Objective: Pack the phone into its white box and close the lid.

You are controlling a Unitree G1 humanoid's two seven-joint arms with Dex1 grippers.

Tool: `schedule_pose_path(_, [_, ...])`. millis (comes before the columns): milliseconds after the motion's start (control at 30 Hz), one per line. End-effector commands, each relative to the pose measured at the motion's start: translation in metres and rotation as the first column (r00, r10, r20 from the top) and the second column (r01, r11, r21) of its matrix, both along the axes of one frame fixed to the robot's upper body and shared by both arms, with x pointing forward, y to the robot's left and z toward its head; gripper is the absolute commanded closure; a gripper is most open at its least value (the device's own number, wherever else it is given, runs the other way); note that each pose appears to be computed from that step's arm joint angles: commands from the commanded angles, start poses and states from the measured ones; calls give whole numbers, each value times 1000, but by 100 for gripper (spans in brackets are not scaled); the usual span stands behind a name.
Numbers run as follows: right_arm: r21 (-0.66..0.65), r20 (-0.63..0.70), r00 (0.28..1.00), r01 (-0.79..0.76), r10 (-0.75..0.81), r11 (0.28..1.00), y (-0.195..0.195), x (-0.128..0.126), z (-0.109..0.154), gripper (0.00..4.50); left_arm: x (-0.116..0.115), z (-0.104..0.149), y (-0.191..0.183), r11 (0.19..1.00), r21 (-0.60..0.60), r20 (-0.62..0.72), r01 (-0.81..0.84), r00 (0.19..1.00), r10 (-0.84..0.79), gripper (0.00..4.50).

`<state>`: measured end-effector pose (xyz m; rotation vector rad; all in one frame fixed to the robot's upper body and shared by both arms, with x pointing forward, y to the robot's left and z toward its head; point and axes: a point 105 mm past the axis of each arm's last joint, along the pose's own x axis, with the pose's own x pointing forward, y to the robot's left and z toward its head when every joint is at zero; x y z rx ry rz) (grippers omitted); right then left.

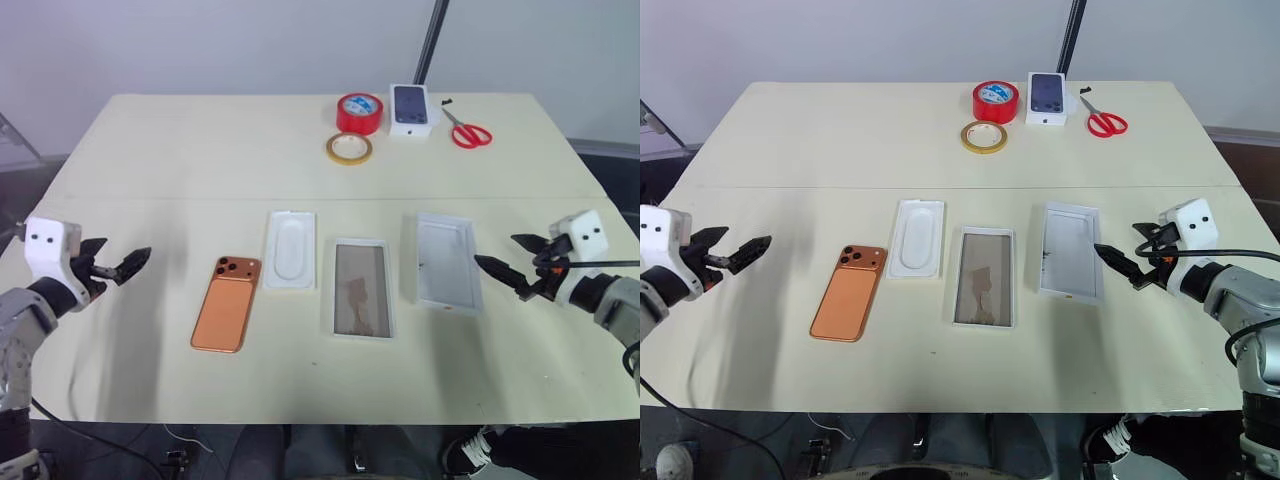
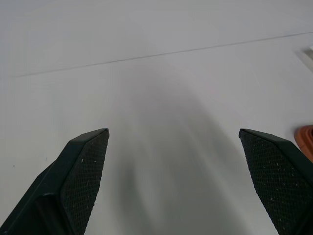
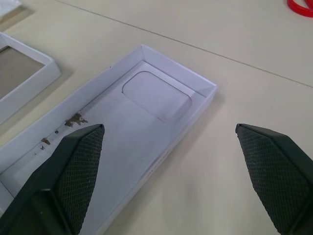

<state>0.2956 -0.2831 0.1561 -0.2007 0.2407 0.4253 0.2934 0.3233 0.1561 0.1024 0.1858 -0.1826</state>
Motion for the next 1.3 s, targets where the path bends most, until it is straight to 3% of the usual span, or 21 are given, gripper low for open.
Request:
schedule_pose_path(33, [-6,59,998,-34,34,999,9,1,14,0,-1,13,-5,1000,7,50,2,999,-2,4])
schedule_pose_path(300, [-16,75,994,-75,76,997,21,5,22,0,1,14,-31,998,-23,53,60,997,-59,4])
schedule_pose_path(667, [-68,101,946,-302,307,951,100,13,25,0,10,4,-165,909,-154,-15,386,919,-393,4])
schedule_pose_path(933, [-76,119,932,-335,343,939,114,14,27,0,45,-7,-177,954,-252,-198,162,956,-215,4])
schedule_pose_path(1300, [-108,60,891,-443,451,890,130,-11,19,0,64,-28,-210,921,-379,-410,89,876,-254,4])
